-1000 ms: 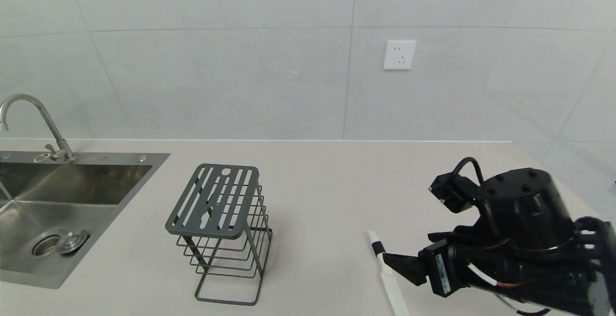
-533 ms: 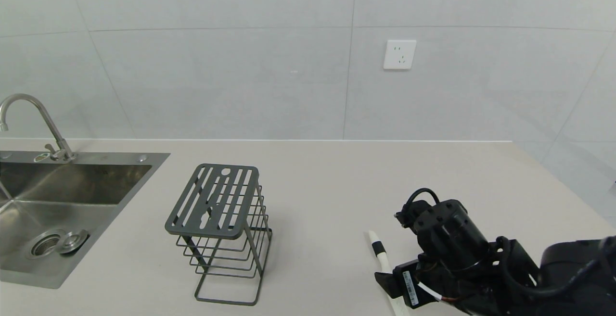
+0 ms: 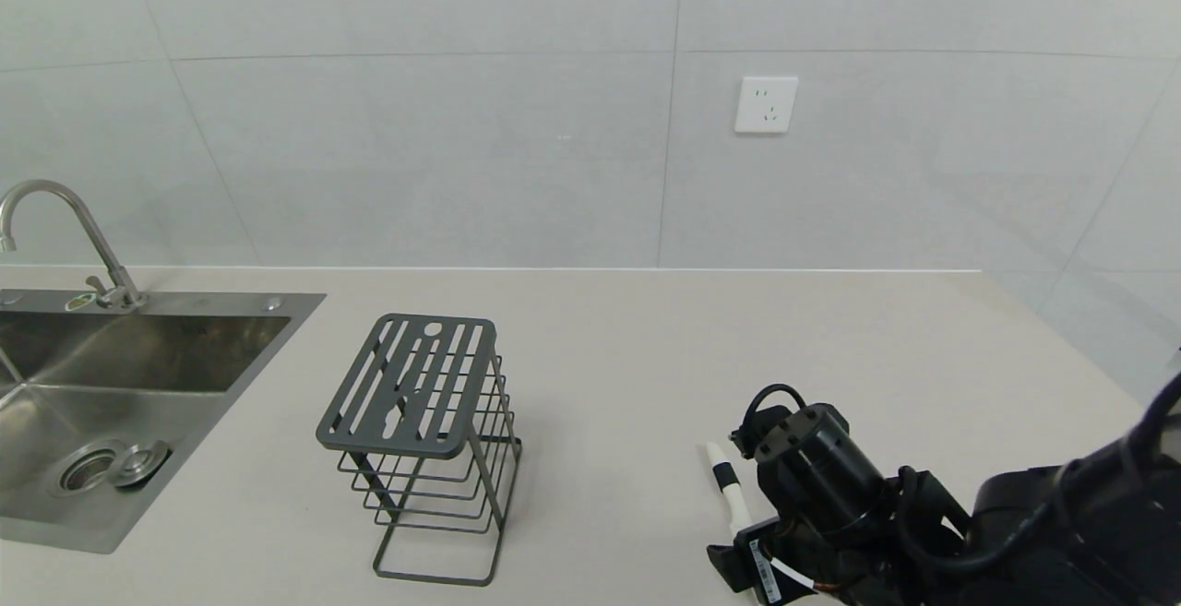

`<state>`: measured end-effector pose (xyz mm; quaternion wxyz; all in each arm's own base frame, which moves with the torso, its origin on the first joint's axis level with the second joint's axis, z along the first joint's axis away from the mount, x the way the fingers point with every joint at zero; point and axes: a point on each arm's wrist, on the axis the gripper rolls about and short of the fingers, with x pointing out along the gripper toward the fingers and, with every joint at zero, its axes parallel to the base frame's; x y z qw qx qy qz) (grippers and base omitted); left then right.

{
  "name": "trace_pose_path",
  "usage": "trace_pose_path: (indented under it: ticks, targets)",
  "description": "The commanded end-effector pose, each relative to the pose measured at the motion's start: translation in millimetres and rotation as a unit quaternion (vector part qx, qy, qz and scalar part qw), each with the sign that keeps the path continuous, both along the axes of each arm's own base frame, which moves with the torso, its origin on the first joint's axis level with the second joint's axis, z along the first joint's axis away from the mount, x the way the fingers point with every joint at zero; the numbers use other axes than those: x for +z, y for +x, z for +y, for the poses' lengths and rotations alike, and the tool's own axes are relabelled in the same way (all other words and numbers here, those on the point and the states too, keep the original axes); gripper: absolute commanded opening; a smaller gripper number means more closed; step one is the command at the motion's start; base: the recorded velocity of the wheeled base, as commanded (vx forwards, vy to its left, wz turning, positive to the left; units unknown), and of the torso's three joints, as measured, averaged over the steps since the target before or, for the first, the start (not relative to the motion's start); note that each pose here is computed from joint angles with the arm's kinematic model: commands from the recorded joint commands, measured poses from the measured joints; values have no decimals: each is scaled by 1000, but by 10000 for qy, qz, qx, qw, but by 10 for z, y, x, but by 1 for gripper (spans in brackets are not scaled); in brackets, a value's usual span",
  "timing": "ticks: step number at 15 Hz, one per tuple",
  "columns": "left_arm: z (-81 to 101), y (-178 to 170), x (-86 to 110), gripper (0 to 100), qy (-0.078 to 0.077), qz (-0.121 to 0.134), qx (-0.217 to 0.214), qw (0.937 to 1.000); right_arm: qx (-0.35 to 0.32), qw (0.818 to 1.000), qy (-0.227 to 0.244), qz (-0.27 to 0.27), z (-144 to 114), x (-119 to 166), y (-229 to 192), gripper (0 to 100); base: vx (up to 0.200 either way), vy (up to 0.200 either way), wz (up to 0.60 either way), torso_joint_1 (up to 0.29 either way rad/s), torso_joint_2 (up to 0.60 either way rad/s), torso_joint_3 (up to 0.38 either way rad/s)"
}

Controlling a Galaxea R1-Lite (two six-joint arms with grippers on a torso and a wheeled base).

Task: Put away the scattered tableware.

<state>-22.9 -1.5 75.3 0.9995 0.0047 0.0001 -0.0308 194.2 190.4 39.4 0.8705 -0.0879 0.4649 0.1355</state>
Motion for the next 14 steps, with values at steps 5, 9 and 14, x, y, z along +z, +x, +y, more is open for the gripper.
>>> trace_pose_path:
  ticks: [5,9,14]
  targets:
    - [0,1,0,100,-1,6,-6,10000,-228,9996,-130,99,16,-167,235,100,0,0,0,0,0,0]
    - [0,1,0,100,-1,6,-6,10000,-222,9996,-145,109,52,-224,274,100,0,0,0,0,0,0]
    - [0,1,0,100,-1,6,-14,10000,-55,9999,-147,5,163,-272,359,100,0,0,0,0,0,0]
